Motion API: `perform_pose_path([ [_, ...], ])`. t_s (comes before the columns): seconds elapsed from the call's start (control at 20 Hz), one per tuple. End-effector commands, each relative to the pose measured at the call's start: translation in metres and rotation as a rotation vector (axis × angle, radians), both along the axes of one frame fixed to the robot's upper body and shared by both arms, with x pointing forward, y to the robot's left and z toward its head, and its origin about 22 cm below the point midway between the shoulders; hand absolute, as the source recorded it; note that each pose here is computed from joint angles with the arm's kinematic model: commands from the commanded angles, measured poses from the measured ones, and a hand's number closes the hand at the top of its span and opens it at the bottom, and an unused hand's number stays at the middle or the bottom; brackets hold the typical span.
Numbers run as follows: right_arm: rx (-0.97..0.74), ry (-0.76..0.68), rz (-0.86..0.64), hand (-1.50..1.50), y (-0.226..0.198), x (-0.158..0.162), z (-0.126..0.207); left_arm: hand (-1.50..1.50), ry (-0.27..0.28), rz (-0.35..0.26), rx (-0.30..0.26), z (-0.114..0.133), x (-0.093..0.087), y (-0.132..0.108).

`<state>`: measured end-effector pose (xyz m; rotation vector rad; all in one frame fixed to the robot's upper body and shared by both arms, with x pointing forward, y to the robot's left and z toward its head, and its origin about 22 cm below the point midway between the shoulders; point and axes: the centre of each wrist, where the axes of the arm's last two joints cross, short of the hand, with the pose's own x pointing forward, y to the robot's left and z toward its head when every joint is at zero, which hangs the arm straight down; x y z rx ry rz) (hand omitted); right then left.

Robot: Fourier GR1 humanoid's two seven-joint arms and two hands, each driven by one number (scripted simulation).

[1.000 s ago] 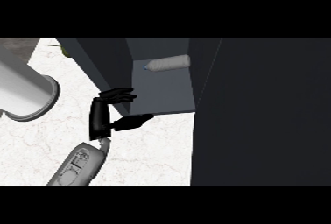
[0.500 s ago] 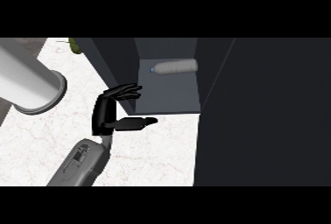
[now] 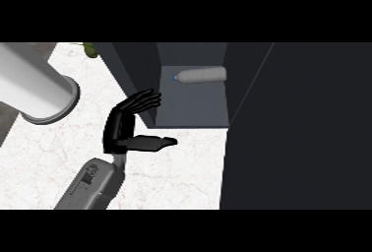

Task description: Pick up the bottled water, place it into the cabinet and close the cabinet

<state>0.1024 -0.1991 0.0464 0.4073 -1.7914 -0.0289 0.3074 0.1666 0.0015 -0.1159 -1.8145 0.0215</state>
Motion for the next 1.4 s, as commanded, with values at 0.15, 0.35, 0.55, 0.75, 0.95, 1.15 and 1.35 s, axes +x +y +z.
perform_pose_path([
  [0.15,-0.002,0.033,-0.004,-1.5,-0.001,0.007,-0.002,-1.5,-0.107,-0.04,-0.132,0.039,-0.019,-0.01],
  [0.35,0.007,0.018,0.007,-1.5,0.016,-0.019,0.012,-1.5,-0.138,-0.044,-0.164,0.061,-0.038,-0.023],
  [0.55,0.006,0.01,0.002,-1.5,0.032,-0.017,0.001,-1.5,-0.14,-0.09,-0.174,0.058,-0.067,-0.003],
  [0.75,-0.057,-0.012,0.017,-1.5,0.018,0.005,0.005,-1.5,-0.118,-0.127,-0.22,0.062,-0.106,-0.026],
  [0.95,-0.14,-0.006,0.136,1.5,0.017,-0.01,-0.002,-1.5,-0.141,-0.172,-0.233,0.07,-0.137,-0.008],
  [1.15,-0.239,0.028,0.287,1.5,0.01,-0.012,0.019,-1.5,-0.15,-0.128,-0.254,0.081,-0.144,0.009],
  [1.35,-0.271,-0.023,0.421,1.5,0.014,-0.017,0.036,-1.5,-0.15,-0.075,-0.224,0.07,-0.173,0.03],
])
